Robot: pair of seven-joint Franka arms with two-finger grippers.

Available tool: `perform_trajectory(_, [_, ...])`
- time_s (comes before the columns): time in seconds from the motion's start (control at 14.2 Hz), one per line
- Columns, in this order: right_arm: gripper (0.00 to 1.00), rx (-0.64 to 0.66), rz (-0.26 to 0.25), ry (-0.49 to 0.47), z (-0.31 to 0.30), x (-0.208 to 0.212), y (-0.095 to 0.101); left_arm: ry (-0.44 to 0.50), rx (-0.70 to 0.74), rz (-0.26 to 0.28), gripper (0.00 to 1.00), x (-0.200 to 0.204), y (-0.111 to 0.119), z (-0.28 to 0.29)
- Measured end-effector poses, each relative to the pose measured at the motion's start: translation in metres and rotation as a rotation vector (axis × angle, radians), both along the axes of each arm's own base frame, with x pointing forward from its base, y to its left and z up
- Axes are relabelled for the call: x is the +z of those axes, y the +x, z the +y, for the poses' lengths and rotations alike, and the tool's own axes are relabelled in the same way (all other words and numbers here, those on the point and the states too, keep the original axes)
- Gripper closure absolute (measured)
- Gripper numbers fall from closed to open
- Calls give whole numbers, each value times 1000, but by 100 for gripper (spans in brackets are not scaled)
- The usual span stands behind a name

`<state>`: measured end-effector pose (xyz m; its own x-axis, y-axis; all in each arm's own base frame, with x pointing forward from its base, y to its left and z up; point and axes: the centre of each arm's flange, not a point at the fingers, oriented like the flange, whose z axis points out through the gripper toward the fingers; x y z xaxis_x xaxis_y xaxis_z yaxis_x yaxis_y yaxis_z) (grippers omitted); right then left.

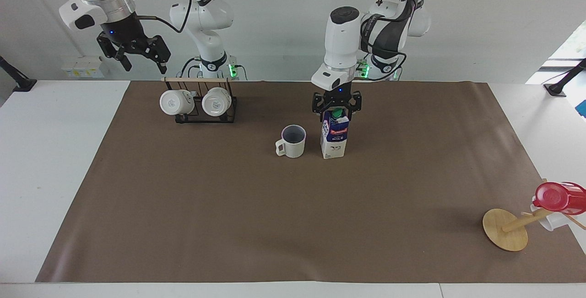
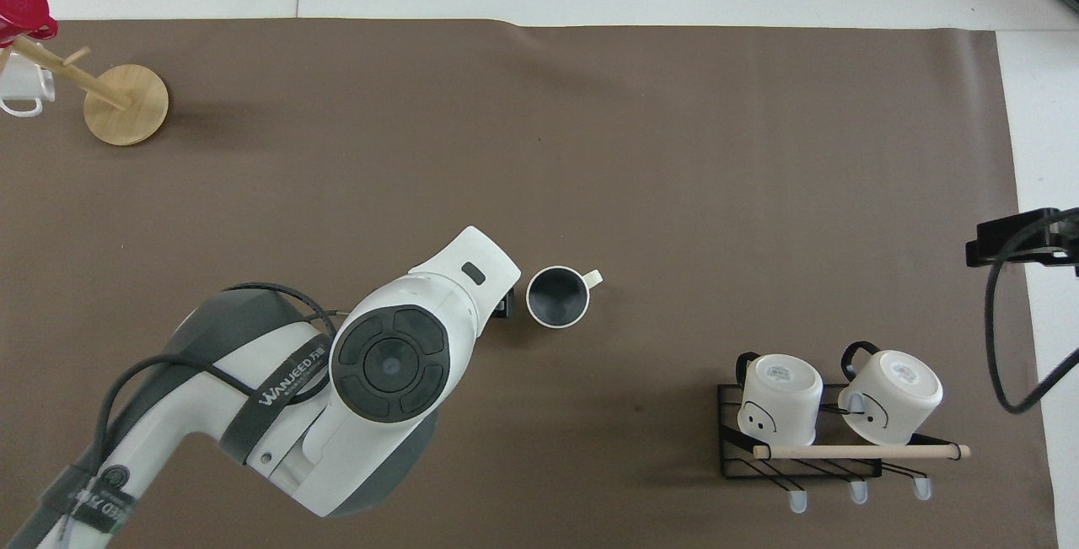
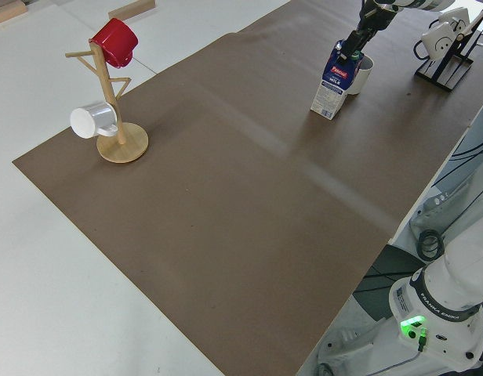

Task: Place cup and milk on table
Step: 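Carry the milk carton with the left gripper beside the dark mug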

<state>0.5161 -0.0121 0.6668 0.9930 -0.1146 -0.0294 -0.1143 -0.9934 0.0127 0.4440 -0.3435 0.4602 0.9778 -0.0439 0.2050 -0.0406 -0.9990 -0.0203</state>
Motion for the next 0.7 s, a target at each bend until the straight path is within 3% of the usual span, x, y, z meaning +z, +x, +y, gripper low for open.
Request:
perform_trajectory(0.49, [0,-3,3,-21,-3,6,-3,-22,89,15,0,72,14,23])
perform_trajectory(0.7, [0,-3,2,-21,-3,7,-4,13,122,46,0,100,4,42])
